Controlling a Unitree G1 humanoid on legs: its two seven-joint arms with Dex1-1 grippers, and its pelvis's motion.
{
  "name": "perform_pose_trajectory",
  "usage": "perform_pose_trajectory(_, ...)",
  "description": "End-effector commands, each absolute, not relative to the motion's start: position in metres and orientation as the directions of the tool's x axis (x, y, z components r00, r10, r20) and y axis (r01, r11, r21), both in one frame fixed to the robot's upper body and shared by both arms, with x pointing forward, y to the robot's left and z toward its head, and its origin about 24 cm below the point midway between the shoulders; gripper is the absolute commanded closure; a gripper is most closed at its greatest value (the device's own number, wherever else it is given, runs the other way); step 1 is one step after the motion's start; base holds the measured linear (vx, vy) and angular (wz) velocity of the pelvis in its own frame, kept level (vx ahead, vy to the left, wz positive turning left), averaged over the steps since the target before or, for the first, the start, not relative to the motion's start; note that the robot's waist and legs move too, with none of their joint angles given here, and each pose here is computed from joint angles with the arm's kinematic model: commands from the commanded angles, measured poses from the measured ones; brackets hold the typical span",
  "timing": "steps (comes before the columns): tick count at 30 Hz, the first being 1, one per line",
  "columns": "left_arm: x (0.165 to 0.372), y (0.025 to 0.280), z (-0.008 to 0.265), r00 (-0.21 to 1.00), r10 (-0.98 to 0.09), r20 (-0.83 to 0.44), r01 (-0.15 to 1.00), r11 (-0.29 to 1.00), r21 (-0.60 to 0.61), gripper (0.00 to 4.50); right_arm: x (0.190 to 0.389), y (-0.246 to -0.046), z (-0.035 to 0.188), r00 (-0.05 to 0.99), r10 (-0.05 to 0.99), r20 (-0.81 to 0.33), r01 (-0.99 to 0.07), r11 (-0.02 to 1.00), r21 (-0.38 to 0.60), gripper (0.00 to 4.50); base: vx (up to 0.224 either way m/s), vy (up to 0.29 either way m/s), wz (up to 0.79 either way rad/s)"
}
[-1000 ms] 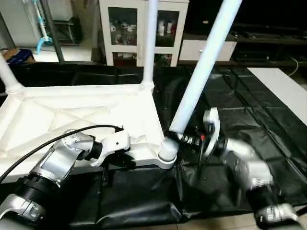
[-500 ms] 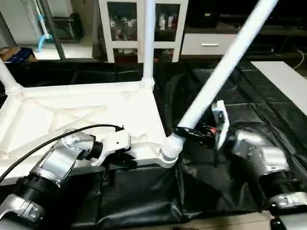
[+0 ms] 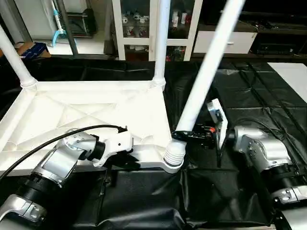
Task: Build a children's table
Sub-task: Insert table leg to table base
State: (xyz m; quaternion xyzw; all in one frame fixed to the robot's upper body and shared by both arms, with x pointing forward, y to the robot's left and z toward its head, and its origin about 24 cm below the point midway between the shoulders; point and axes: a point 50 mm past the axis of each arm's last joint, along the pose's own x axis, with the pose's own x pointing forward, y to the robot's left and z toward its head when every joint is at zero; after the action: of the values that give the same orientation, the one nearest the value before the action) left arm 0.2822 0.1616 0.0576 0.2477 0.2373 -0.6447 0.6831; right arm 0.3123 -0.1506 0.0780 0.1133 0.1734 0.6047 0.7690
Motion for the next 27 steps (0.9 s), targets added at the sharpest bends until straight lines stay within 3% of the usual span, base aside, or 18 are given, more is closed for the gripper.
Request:
perform_pose_trajectory(1, 0.278, 0.16, 0.055, 0.011, -0.744, -0.668, 1.0, 0.004, 0.013, 4.5, 0.314, -0.156, 0.077, 0.21, 0.949, -0.236, -0.9, 0.282, 0.333, 2.65, 0.0, 0.0, 0.0)
perform_pose_trajectory(11, 0.277, 0.161, 0.055, 0.014, -0.743, -0.67, 1.0, 0.004, 0.015, 4.5, 0.311, -0.144, 0.073, 0.12, 0.939, -0.321, -0.942, 0.21, 0.261, 2.65, 0.0, 0.0, 0.0)
perform_pose_trajectory(22, 0.278, 0.161, 0.054, 0.017, -0.742, -0.671, 1.0, 0.008, 0.016, 4.5, 0.307, -0.128, 0.064, 0.117, 0.937, -0.33, -0.96, 0.192, 0.205, 2.65, 0.0, 0.0, 0.0)
perform_pose_trajectory(27, 0.278, 0.159, 0.054, 0.018, -0.744, -0.668, 1.0, 0.008, 0.018, 4.5, 0.309, -0.128, 0.051, 0.217, 0.916, -0.339, -0.938, 0.292, 0.188, 2.65, 0.0, 0.0, 0.0)
